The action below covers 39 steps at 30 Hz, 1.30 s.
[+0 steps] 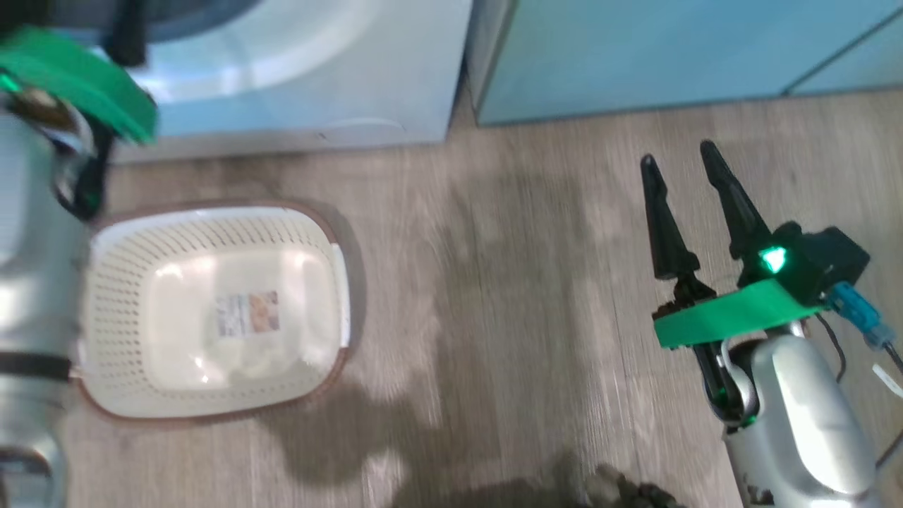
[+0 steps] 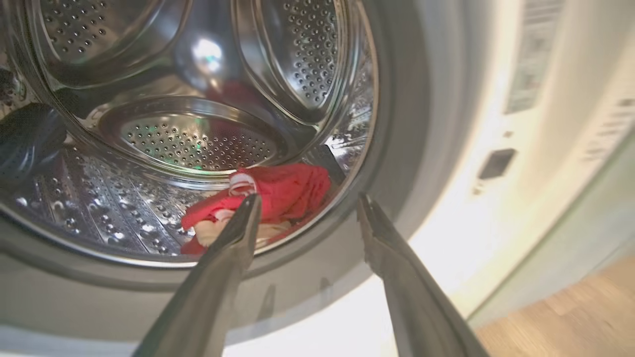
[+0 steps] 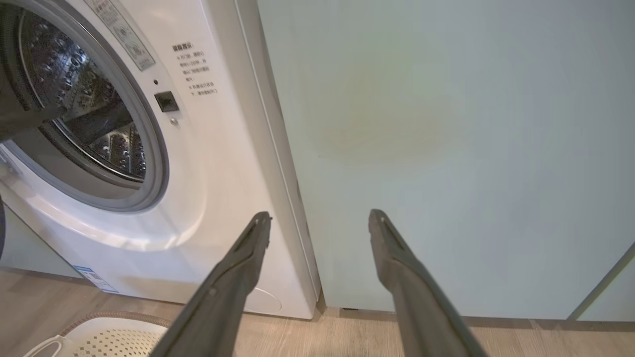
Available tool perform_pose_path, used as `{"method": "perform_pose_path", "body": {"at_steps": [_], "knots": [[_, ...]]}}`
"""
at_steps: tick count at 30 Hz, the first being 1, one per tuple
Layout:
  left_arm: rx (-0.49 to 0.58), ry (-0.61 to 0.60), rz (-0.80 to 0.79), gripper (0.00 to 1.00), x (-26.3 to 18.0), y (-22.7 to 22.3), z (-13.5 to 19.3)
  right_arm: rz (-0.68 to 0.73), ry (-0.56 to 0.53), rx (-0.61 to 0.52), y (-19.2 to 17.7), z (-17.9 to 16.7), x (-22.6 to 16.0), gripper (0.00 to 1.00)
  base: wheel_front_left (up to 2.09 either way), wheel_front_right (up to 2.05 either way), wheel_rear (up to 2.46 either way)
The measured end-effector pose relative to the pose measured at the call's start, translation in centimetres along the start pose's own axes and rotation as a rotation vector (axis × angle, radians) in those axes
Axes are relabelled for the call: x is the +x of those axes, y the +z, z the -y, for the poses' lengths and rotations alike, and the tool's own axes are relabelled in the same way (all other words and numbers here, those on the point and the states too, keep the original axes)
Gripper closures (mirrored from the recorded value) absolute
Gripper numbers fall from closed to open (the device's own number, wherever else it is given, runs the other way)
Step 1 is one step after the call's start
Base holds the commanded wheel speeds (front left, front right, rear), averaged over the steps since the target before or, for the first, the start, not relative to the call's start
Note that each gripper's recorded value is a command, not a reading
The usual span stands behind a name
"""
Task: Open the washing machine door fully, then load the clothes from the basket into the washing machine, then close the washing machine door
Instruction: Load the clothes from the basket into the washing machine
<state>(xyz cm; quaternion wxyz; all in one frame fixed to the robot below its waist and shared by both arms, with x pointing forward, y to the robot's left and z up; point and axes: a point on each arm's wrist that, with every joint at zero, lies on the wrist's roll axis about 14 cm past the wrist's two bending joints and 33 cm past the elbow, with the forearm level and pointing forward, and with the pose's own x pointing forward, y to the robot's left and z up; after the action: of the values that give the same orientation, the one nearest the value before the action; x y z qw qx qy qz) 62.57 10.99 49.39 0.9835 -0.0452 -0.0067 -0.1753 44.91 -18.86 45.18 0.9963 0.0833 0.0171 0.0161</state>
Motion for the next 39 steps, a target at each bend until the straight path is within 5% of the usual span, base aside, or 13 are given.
{"method": "perform_pose_path", "body": {"at_steps": [24,39], "knots": [[-0.059,0.142,0.119,0.00,-19.8,4.3,4.6,0.180,0.059,0.017,7.1,-3.0,-7.7,0.00,0.00,0.00,0.00],[-0.057,0.205,0.132,0.00,-24.9,3.4,6.1,0.228,0.063,0.021,8.6,-3.2,-8.7,0.00,0.00,0.00,0.00]]}}
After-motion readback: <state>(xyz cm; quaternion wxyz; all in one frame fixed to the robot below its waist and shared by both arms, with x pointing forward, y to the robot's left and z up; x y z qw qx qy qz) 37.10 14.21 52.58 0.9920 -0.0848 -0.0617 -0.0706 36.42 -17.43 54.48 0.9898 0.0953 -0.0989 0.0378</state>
